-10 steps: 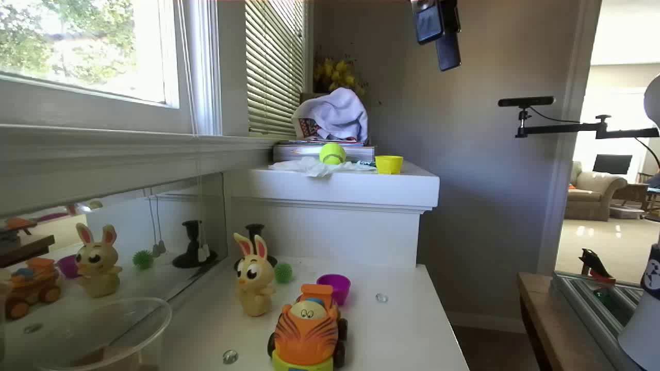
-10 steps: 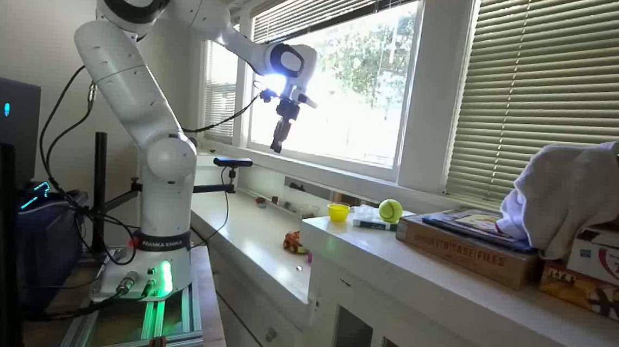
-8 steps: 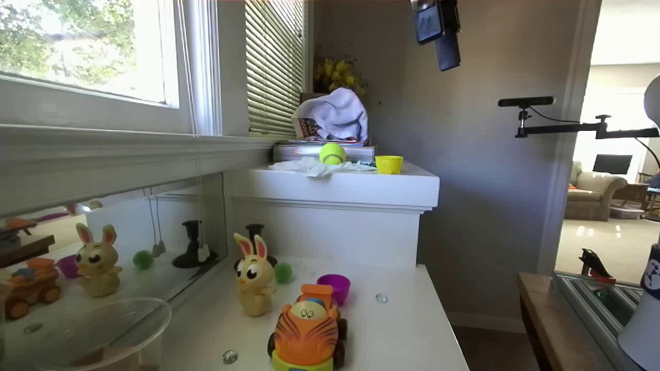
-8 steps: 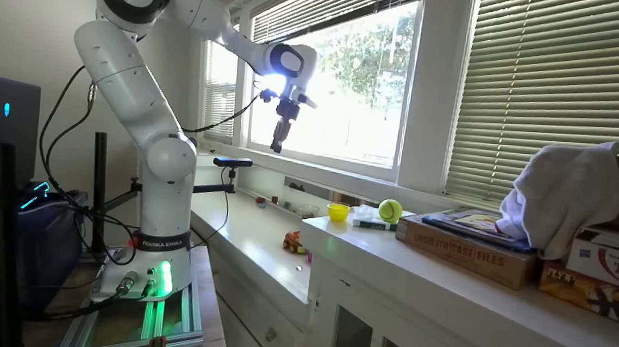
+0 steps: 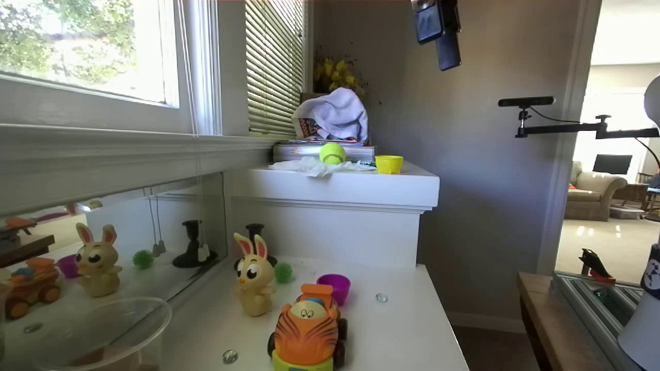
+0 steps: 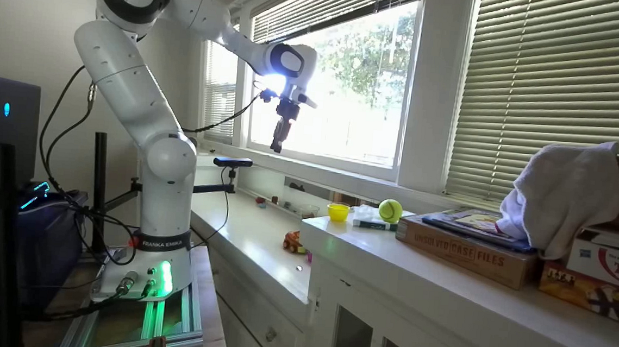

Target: Close the blinds of the window

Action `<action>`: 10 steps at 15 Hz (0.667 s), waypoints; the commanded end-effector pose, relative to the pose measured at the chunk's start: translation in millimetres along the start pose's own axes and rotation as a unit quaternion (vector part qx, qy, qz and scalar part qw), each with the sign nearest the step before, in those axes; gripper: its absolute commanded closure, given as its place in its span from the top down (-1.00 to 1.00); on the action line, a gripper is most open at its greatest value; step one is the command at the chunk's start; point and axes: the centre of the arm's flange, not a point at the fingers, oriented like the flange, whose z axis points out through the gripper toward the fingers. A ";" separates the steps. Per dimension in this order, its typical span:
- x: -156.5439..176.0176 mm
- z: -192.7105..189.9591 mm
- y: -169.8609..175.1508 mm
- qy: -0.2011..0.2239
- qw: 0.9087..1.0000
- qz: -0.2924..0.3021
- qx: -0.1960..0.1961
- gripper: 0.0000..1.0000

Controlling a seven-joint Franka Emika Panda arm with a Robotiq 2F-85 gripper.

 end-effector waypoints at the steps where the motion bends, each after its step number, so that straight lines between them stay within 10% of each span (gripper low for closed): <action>1: 0.0 0.0 0.0 0.000 1.000 0.000 0.000 1.00; 10: 28.6 3.8 0.0 0.067 0.998 0.015 0.014 1.00</action>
